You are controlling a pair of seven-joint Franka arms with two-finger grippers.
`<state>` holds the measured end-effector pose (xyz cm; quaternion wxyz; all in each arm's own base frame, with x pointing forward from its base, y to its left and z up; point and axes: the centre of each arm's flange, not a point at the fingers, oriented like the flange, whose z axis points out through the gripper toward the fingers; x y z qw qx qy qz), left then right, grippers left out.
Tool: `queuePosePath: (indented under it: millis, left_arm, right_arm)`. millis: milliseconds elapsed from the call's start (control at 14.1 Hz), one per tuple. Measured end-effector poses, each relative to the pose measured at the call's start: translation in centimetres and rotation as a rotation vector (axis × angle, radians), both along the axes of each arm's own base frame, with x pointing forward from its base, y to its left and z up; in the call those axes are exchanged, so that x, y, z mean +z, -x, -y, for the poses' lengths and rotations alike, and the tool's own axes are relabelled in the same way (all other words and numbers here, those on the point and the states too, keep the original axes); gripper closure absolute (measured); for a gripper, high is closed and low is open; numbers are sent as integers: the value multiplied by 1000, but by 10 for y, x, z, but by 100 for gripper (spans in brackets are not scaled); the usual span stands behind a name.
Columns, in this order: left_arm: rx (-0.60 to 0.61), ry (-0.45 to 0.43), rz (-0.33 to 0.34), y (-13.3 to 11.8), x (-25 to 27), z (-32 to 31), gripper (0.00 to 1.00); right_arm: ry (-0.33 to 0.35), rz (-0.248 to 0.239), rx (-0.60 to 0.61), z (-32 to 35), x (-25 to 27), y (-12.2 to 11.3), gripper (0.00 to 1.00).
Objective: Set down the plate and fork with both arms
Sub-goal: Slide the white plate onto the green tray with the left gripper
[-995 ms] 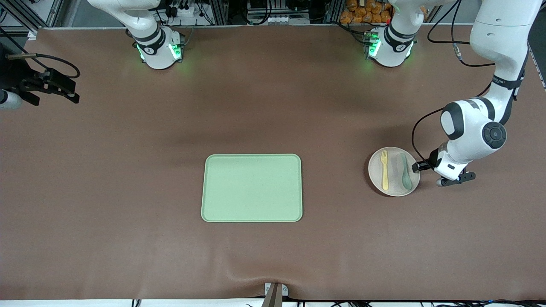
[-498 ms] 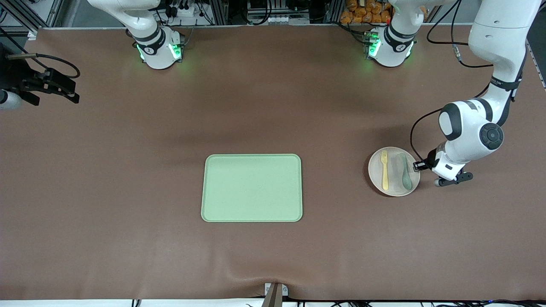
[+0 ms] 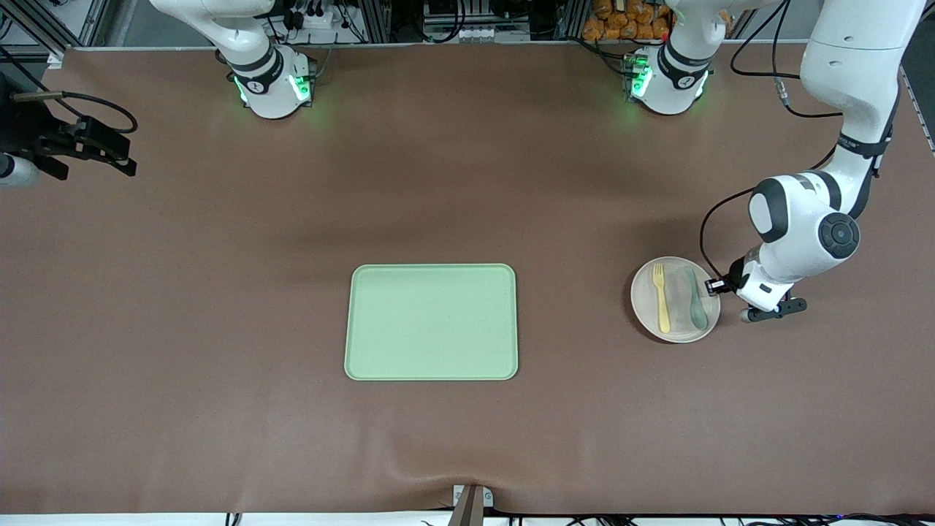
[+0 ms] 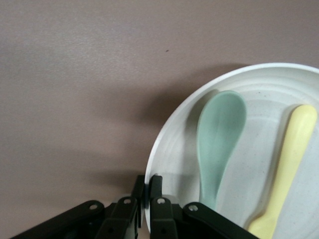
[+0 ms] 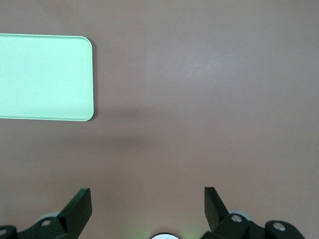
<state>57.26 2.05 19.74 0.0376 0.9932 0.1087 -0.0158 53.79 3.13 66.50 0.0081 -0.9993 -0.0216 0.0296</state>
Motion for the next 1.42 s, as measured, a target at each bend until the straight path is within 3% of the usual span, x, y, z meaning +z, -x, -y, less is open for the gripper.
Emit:
queuePosePath:
  millis: [498,782,1137,1422]
  left_arm:
    - [43,109,55,-23,24,41,96]
    - [-21,161,60,-43,54,82,96]
    - [-163,230,90,-57,94,186,96]
    - [-157,260,55,-47,85,293,96]
  right_arm:
    - [0,-1,0,0,0,0,0]
    - [0,-2,0,0,0,0,0]
    - [0,-2,-1,0,0,0,0]
    - [0,-8,-3,2,-1,1,0]
